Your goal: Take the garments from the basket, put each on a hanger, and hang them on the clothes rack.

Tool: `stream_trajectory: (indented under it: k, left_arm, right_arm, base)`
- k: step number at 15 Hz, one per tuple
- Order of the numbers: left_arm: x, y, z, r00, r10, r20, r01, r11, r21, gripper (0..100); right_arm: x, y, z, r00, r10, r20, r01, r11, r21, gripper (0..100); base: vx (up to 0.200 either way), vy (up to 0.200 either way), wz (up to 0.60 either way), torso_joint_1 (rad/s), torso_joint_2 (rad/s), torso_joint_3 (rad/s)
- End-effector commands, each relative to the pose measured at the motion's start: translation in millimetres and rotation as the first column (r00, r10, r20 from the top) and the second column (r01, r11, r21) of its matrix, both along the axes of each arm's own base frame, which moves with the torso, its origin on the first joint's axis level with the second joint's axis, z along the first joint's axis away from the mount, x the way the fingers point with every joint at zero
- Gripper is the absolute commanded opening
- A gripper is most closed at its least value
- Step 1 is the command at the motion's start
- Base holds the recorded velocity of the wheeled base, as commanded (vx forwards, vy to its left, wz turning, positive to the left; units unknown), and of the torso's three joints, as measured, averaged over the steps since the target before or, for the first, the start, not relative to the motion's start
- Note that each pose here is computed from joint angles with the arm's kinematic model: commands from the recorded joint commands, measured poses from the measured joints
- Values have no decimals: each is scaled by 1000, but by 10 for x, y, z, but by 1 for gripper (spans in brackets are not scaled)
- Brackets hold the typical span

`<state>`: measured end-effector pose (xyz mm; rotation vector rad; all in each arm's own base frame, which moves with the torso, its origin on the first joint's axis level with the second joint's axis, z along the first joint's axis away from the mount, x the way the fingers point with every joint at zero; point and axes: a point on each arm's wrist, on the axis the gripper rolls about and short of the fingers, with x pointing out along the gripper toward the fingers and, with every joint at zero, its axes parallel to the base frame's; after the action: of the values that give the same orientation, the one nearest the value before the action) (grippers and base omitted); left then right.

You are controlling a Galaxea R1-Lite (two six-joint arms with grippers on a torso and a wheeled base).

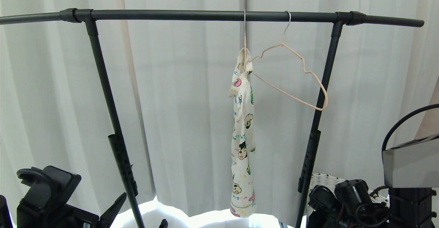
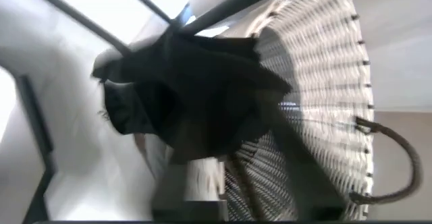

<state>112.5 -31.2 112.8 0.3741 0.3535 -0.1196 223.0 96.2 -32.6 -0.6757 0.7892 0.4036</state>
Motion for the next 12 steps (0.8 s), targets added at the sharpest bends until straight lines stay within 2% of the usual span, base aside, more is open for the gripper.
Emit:
stream_trajectory:
  k: [1, 5, 6, 9, 11, 12]
  left_arm:
    - [0, 0, 0, 1000, 1, 1, -1, 1000, 0, 100]
    - [16, -5, 28, 1000, -2, 12, 2, 1000, 2, 100]
    - [17, -3, 33, 1000, -9, 17, 8, 1000, 27, 100]
    - [1, 0, 44, 999, -23, 28, 21, 998, 52, 100]
    - [7, -2, 49, 999, -23, 29, 21, 998, 52, 100]
    - [12, -4, 62, 999, -22, 35, 21, 999, 50, 100]
  right_arm:
    - [0, 4, 97, 999, 2, 45, -3, 1000, 20, 0]
    - [-141, -5, 478, 987, 20, 158, -31, 997, 68, 0]
    - [-207, -37, 574, 983, 18, 184, -33, 996, 80, 0]
    - [-335, 7, 947, 958, 54, 281, -90, 989, 118, 0]
    - [-415, 21, 1127, 959, 79, 273, -114, 987, 115, 0]
    - [-442, 39, 1394, 964, 94, 250, -124, 987, 106, 0]
  base:
    - [0, 0, 0, 0, 0, 0]
    - [0, 0, 0, 0, 0, 0]
    - [0, 0, 0, 0, 0, 0]
    - [-200, 0, 0, 6, 4, -2]
    - [-200, 0, 0, -2, 5, 0]
    - [-200, 0, 0, -7, 2, 2]
